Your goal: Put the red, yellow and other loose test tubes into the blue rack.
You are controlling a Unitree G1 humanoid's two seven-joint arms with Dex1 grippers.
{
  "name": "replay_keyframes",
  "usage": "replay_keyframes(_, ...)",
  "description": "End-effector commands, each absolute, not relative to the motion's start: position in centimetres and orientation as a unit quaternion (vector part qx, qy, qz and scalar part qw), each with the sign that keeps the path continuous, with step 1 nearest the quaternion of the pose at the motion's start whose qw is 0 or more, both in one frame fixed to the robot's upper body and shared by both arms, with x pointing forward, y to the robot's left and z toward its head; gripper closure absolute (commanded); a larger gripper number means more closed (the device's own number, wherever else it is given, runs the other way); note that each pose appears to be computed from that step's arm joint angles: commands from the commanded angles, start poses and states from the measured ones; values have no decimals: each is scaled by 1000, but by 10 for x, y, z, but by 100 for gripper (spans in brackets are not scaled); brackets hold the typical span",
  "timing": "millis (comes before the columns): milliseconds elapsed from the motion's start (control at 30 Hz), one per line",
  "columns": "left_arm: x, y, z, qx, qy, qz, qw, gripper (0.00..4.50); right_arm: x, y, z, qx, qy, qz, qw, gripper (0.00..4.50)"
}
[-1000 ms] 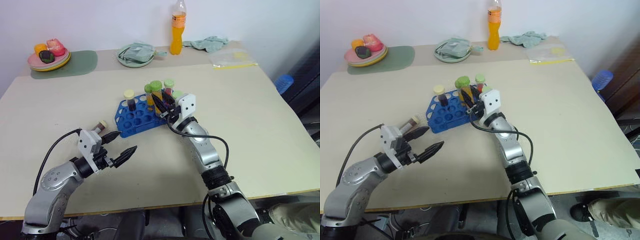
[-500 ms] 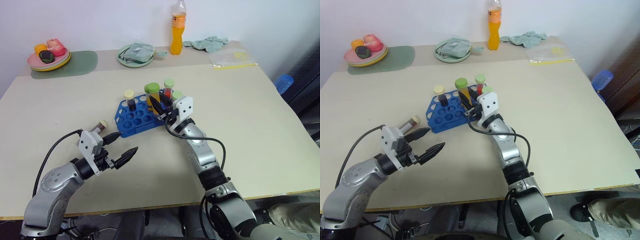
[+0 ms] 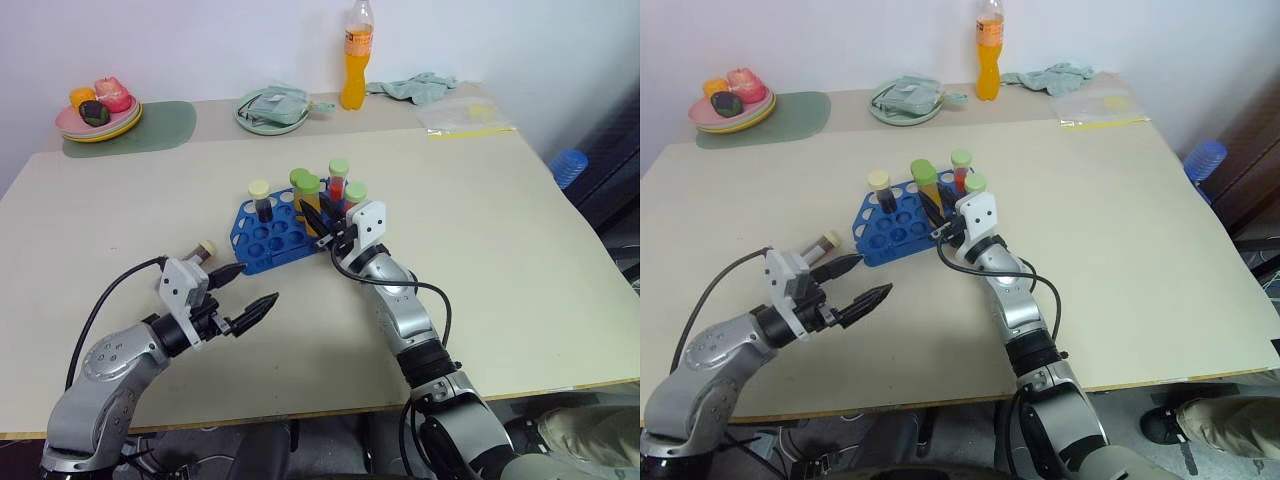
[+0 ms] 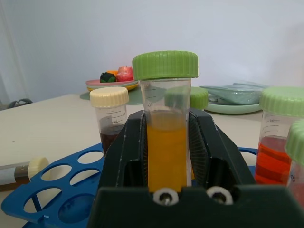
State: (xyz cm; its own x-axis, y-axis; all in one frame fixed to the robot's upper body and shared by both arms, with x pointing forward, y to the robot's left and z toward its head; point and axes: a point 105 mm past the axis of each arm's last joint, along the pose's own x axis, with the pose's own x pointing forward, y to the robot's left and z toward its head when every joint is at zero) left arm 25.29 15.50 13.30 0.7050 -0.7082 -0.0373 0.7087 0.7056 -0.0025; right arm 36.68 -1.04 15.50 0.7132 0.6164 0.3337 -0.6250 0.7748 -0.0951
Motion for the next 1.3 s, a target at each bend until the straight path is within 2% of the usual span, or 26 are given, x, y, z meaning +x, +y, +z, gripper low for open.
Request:
replay_keyframes(33,251,149,143,14,3,-393,919,0,366,-5,170,15,-203,339,919,379)
replay_keyframes(67,251,149,144,14,3,-393,919,0,366,-4,171,17,-203,342,917,379)
replay_keyframes(267,258,159,151,21,9,-366,930,0,361,-4,196,29,-251,339,906,84)
replay_keyframes(500,273,194,159,5,53,-314,948,0,352,-8,226,18,-292,344,892,84)
replay_keyframes(667,292,235,172,63,87,-232,967,0,346,-17,237,-34,-282,371,884,84)
replay_keyframes(867,307,262,171,91,231,-193,949,0,328,-39,218,-115,-197,461,857,84)
replay_keyframes(967,309,273,157,131,352,-191,907,0,308,-50,200,-167,-140,525,823,84)
replay_keyframes(1167,334,268,150,162,401,-218,875,0,281,-56,175,-203,-62,594,776,84)
replay_keyframes(1300,352,266,141,190,423,-236,854,0,276,-54,171,-208,-52,603,768,84)
